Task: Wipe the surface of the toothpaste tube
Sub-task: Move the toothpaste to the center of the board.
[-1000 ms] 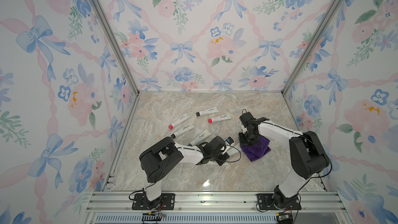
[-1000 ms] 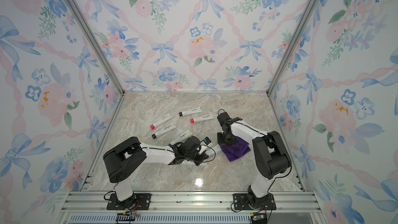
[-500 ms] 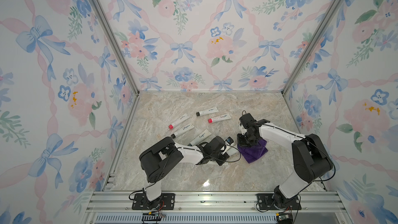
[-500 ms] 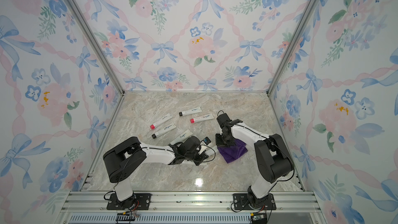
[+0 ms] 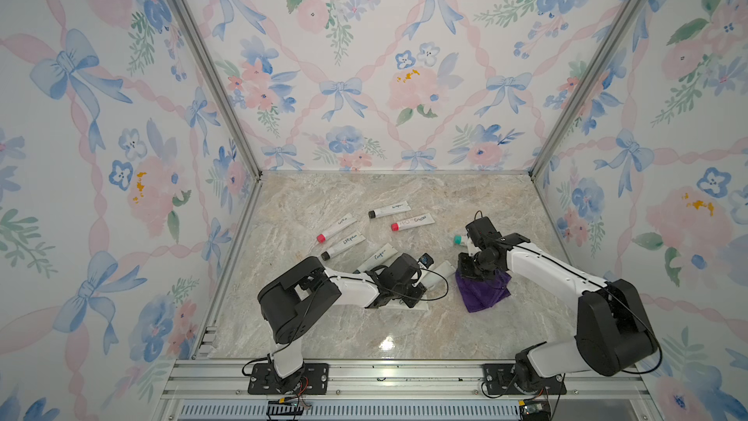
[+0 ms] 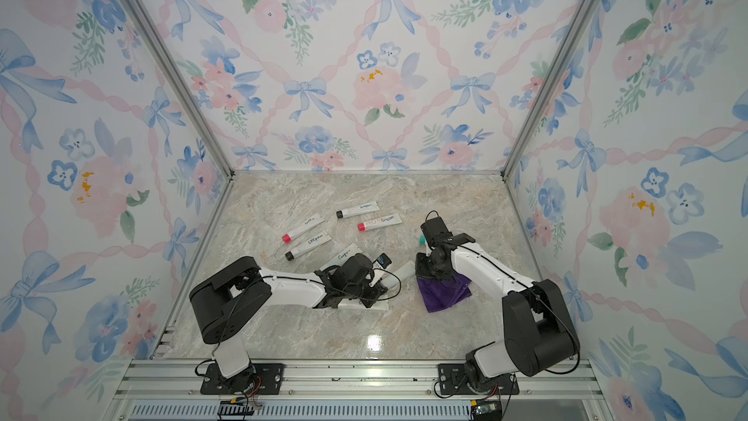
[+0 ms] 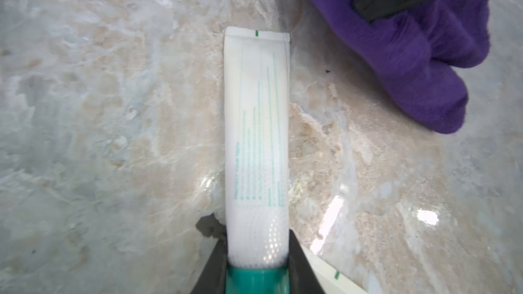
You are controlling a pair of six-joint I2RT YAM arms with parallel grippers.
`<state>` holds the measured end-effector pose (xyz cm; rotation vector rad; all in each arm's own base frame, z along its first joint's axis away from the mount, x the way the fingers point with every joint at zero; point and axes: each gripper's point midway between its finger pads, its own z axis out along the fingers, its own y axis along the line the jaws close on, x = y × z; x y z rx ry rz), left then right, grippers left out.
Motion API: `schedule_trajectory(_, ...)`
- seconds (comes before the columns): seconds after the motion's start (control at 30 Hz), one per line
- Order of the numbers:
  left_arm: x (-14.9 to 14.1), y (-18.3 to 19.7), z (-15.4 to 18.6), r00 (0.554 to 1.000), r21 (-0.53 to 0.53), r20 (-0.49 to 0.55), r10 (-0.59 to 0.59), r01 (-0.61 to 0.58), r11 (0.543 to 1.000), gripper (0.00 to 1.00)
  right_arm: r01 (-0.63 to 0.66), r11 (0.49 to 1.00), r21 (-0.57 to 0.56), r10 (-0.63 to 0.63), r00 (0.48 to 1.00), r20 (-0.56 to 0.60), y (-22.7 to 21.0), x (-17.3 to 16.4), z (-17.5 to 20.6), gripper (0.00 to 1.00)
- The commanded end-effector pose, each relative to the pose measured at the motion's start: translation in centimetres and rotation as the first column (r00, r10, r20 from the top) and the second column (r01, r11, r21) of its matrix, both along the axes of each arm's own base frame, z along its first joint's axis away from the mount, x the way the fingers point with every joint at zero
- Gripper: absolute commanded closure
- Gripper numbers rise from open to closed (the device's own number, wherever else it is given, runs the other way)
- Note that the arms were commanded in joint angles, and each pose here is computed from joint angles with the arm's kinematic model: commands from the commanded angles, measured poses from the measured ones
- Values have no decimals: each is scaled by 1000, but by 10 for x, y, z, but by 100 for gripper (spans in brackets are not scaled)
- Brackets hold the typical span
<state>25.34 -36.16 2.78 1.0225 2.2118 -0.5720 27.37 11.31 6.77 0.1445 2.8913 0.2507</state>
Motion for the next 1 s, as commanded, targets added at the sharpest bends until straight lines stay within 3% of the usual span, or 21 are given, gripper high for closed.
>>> schedule_trajectory(0.0,14,12,9,998,-13,-1,62,-62,998,83,95,992,-84,-92,995,44,-32,-2,9,83)
schedule_trajectory(0.33,16,-23,19,999,-61,-25,-40,38,997,81,146,986,-85,-140,987,75,-46,-7,10,82)
schedule_trajectory(0.67,21,-79,-1,987,-58,-67,-146,142,988,80,122,990,-74,-117,991,64,-37,-20,0,82)
schedule_trajectory(0.97,45,-123,-9,988,-81,-67,-143,137,987,80,117,991,-65,-112,991,73,-34,-24,-1,82)
